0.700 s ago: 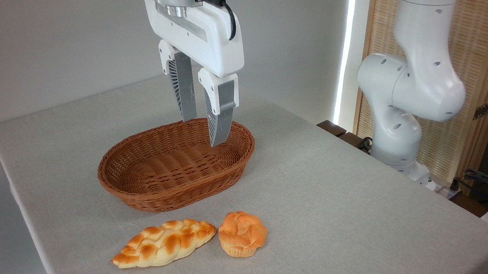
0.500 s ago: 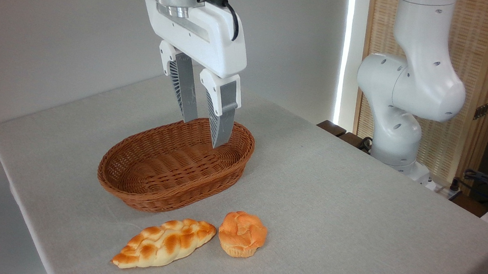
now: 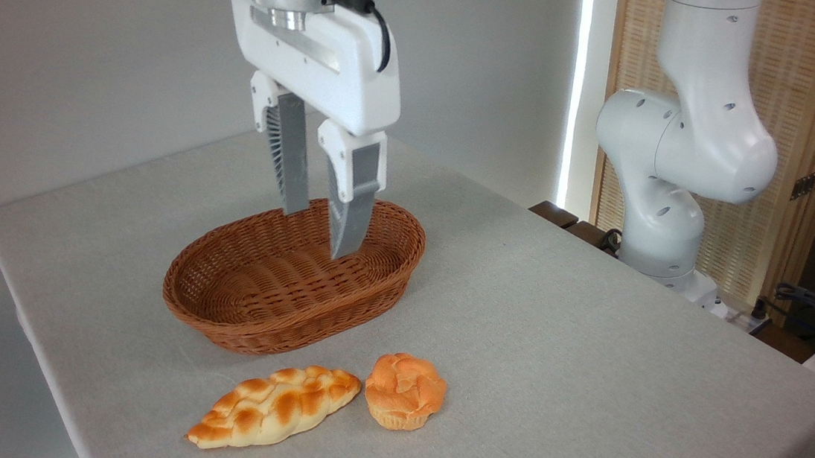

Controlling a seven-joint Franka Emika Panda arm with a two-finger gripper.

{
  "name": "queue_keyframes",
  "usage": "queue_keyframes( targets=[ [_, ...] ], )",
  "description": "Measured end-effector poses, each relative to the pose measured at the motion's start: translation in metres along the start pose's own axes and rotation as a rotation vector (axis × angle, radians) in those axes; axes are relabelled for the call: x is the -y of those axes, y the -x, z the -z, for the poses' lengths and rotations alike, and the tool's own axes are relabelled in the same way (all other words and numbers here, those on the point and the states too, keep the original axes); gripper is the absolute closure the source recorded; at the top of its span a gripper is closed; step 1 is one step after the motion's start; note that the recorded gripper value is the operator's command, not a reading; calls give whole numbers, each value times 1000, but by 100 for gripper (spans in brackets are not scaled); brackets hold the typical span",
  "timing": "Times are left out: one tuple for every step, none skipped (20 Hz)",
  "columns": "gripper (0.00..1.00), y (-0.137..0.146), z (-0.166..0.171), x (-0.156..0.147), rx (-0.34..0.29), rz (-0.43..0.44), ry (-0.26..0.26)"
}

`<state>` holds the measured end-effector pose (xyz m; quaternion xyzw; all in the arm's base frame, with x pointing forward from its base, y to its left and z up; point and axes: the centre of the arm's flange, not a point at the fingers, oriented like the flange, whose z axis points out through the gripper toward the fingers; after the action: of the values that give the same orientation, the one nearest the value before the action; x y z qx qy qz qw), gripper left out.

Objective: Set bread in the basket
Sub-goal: 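Move the open gripper from above the basket down to the croissant, then close the gripper on the middle of the glazed croissant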

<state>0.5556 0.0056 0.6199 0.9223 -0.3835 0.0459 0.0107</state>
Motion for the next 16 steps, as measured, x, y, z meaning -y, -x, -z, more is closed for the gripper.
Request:
queue_keyframes(
  targets=[
    [0,-1,-5,2,-10,1,-11],
    [0,-2,-11,4,-18,5,-19],
    [0,-3,-17,6,-26,17,-28],
    [0,-5,-23,7,-37,35,-39],
    [0,-8,-32,8,-51,58,-52],
    [0,-10,-44,7,-63,77,-62],
    [0,-14,-59,6,-75,83,-72],
    [0,-17,-78,3,-86,81,-83],
    [0,-18,-96,2,-88,71,-101],
    [0,-18,-114,1,-78,55,-123],
    [0,-17,-130,0,-60,38,-143],
    [0,-15,-144,0,-43,26,-152],
    [0,-15,-155,-1,-33,17,-154],
    [0,-16,-164,-2,-28,9,-154],
    [0,-18,-171,-4,-29,1,-157],
    [0,-20,-178,-5,-34,-6,-162]
  ],
)
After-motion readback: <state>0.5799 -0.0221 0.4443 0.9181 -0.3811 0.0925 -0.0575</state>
